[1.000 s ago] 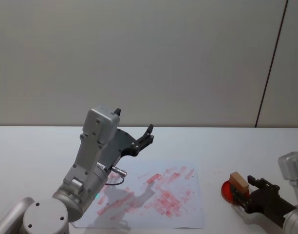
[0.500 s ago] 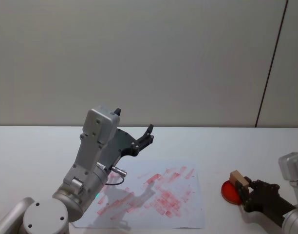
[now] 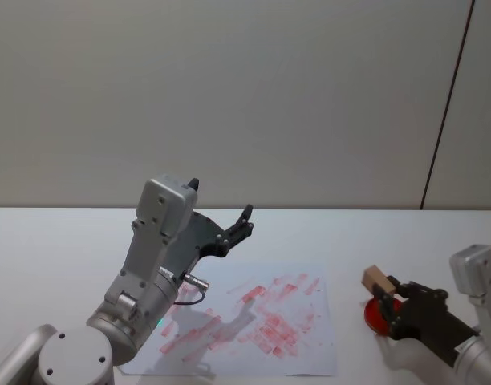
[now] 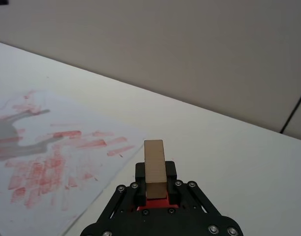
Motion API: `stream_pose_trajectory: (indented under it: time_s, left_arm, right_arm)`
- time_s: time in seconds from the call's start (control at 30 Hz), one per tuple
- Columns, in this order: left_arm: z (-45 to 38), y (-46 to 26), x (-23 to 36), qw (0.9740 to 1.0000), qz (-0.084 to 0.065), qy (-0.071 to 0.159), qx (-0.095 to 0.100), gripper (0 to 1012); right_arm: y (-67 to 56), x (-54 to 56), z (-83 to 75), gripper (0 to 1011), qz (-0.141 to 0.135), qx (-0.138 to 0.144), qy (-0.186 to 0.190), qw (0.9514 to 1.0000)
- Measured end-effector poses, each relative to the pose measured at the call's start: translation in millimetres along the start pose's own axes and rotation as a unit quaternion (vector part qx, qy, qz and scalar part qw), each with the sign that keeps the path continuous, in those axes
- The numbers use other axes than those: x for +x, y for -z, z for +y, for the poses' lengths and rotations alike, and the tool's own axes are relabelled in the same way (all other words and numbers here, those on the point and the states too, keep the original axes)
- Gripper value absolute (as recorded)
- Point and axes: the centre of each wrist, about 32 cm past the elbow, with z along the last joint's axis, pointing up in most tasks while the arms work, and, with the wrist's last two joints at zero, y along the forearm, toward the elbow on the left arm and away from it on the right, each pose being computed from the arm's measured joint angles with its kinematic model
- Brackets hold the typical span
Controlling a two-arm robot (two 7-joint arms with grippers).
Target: Use the one hand to pick up the stamp and affix it onto the A4 paper.
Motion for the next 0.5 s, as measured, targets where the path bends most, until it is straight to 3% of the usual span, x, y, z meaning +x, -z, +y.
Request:
stream_pose_trajectory:
  time_s: [0.5]
  left_arm:
    - [0.0, 0.0, 0.0, 1.0, 0.0, 0.0, 0.0, 1002]
  right_arm:
    - [-15.5, -31.9, 18.8, 214, -0.008, 0.024, -0.058, 0.998]
